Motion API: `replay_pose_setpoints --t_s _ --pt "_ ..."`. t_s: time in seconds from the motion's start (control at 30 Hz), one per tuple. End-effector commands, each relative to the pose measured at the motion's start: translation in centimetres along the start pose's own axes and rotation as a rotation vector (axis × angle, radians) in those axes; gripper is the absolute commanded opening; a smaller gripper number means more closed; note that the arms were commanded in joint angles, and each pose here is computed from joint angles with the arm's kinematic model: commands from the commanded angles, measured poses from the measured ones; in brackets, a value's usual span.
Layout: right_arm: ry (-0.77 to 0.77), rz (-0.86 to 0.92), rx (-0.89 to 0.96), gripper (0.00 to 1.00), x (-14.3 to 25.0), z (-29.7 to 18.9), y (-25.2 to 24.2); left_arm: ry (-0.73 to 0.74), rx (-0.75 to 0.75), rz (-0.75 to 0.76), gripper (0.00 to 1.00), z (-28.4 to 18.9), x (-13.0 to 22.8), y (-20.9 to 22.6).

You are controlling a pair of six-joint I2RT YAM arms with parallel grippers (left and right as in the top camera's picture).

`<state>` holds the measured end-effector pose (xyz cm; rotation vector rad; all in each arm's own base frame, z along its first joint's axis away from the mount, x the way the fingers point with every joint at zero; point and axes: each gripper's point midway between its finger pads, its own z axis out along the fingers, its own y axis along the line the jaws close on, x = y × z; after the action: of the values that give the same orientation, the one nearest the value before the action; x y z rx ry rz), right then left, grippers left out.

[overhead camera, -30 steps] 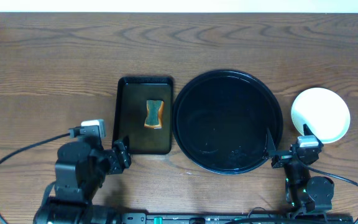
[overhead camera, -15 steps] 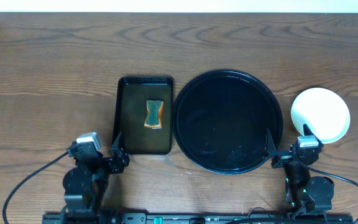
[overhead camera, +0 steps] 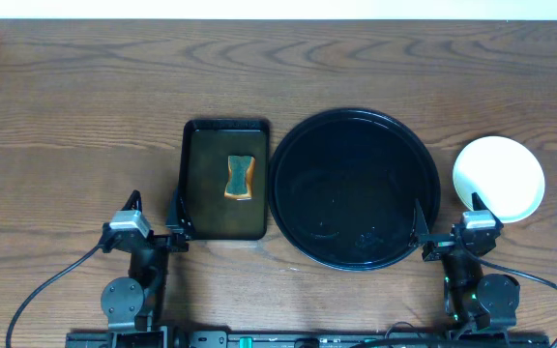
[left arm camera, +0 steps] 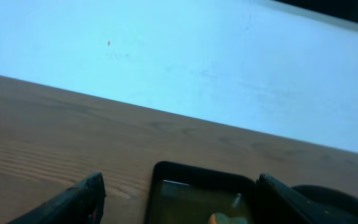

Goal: Clean dirty plates on tray and stack at the side

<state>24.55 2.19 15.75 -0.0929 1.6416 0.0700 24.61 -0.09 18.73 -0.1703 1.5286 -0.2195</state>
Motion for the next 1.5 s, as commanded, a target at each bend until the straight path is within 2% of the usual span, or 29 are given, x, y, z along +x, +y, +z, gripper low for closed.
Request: replay_pose_setpoints --t_s 0.0,0.17,1.47 --pt "0.0 -0.018 0.003 0.99 0.0 0.0 0.0 0.007 -0.002 0.157 0.78 0.0 0.5 0.2" --pt "0.0 -0.018 0.002 0.99 0.0 0.0 0.0 0.178 -0.033 0.172 0.78 -0.4 4.6 1.3" --pt "0.0 -0.018 0.002 0.99 0.0 0.0 0.0 0.178 -0.04 0.17 0.78 -0.4 4.6 1.4"
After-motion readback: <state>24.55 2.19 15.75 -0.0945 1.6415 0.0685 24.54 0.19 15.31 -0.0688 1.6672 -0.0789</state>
